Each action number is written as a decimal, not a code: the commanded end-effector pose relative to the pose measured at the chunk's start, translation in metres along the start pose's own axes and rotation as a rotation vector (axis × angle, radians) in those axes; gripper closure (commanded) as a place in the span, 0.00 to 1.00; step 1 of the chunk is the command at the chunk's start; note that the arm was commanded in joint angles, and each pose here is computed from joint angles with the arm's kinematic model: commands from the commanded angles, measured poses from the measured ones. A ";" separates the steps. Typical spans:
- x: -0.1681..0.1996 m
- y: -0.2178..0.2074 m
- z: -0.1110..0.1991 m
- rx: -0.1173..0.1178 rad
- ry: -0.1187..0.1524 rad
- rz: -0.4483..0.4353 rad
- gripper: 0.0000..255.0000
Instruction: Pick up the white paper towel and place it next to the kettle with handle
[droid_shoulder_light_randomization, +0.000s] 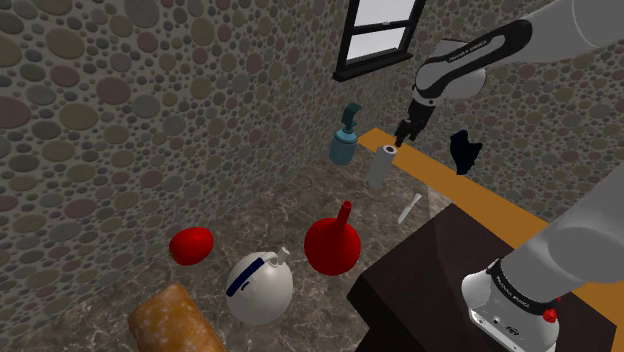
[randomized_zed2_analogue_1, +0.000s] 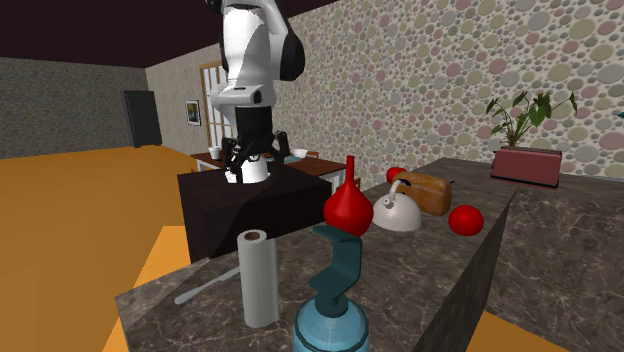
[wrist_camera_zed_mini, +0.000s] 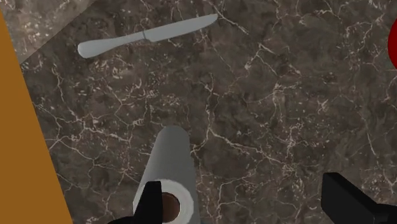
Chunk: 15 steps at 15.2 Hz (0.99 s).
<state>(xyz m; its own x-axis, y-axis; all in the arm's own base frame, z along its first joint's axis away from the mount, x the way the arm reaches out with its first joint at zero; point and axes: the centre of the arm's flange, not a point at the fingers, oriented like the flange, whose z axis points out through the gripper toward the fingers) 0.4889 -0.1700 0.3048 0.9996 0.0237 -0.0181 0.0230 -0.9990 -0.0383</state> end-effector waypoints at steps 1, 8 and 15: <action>0.012 0.015 0.020 0.003 -0.003 -0.003 0.00; 0.053 0.061 0.082 0.013 -0.014 -0.010 0.00; 0.053 0.061 0.119 0.013 -0.014 -0.010 0.00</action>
<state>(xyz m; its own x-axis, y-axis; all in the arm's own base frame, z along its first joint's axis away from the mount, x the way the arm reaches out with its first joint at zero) 0.5401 -0.2242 0.1882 0.9989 0.0343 -0.0318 0.0326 -0.9981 -0.0518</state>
